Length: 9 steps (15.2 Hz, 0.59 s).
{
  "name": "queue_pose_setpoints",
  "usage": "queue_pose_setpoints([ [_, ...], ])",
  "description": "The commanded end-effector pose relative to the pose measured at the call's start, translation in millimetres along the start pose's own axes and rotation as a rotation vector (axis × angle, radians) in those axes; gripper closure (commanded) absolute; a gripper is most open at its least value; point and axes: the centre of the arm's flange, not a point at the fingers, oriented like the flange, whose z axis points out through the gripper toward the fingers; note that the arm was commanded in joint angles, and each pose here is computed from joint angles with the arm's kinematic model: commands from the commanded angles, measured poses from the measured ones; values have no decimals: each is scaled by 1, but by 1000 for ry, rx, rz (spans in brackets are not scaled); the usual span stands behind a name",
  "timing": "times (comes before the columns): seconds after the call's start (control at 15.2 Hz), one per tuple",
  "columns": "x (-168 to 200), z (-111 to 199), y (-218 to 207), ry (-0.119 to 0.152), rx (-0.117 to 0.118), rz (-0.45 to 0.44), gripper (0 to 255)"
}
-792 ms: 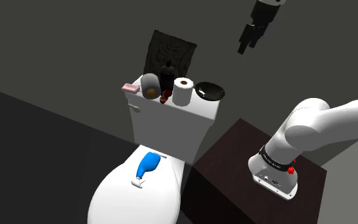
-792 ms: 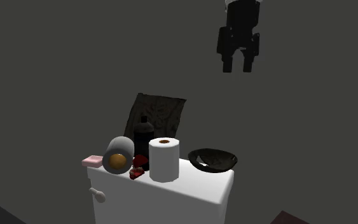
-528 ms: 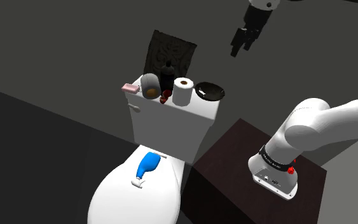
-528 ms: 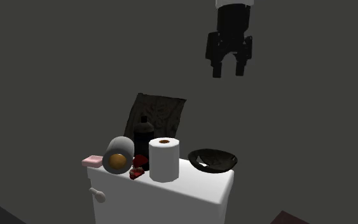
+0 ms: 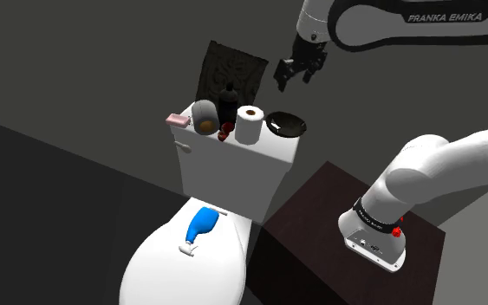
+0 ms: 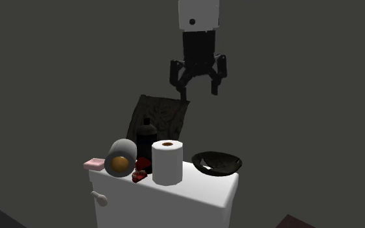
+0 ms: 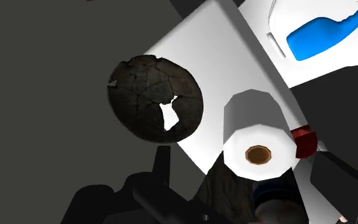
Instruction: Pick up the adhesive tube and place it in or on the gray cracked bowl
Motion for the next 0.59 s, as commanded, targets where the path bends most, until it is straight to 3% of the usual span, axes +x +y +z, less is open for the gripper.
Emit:
queue_pose_setpoints([
  [0.0,4,14,-29,30,-28,60,0],
  [0.53,46,70,-122,142,-150,279,0],
])
